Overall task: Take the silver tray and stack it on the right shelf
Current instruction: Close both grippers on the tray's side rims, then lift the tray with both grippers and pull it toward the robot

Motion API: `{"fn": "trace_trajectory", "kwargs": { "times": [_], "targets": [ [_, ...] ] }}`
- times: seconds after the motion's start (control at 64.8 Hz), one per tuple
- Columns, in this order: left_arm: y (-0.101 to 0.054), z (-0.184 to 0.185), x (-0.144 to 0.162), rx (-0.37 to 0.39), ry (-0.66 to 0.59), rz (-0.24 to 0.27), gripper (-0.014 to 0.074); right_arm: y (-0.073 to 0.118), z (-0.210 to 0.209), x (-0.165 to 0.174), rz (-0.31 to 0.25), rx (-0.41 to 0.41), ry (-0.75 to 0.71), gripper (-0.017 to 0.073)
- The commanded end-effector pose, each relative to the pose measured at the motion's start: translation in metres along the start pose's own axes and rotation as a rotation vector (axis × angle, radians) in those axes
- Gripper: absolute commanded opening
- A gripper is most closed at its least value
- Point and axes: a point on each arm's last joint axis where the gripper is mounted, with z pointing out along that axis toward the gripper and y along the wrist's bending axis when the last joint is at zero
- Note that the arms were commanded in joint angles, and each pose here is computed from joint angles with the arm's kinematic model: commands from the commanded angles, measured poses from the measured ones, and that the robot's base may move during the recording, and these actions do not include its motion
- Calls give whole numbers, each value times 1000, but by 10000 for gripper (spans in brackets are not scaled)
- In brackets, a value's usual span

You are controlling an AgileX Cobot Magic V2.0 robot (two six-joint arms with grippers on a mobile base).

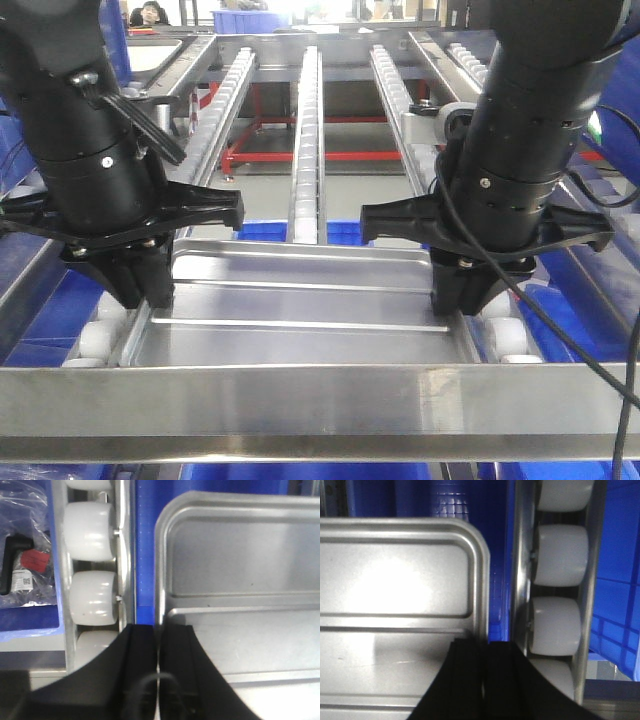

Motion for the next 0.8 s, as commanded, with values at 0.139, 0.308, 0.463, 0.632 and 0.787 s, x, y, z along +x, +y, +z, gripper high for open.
{"fn": "trace_trajectory", "kwargs": {
  "times": [0.139,0.308,0.463,0.632,0.787],
  "targets": [
    [-4,-15,-10,38,-69,-6,-100,7,-17,-13,-9,-54,-82,57],
    [-5,-15,-9,51,-59,-29,-100,8,-21,-16,-7,-53,-87,57],
    [-2,-24,-12,68,-72,-58,-99,11,-38,-27,1,-52,-106,57],
    [2,-43,-11,65,-77,-62,-100,13,-64,-35,32,-47,-108,57],
    [4,-63,-9,73,-95,-67,-100,11,-84,-33,77,-60,-99,57]
  ]
}}
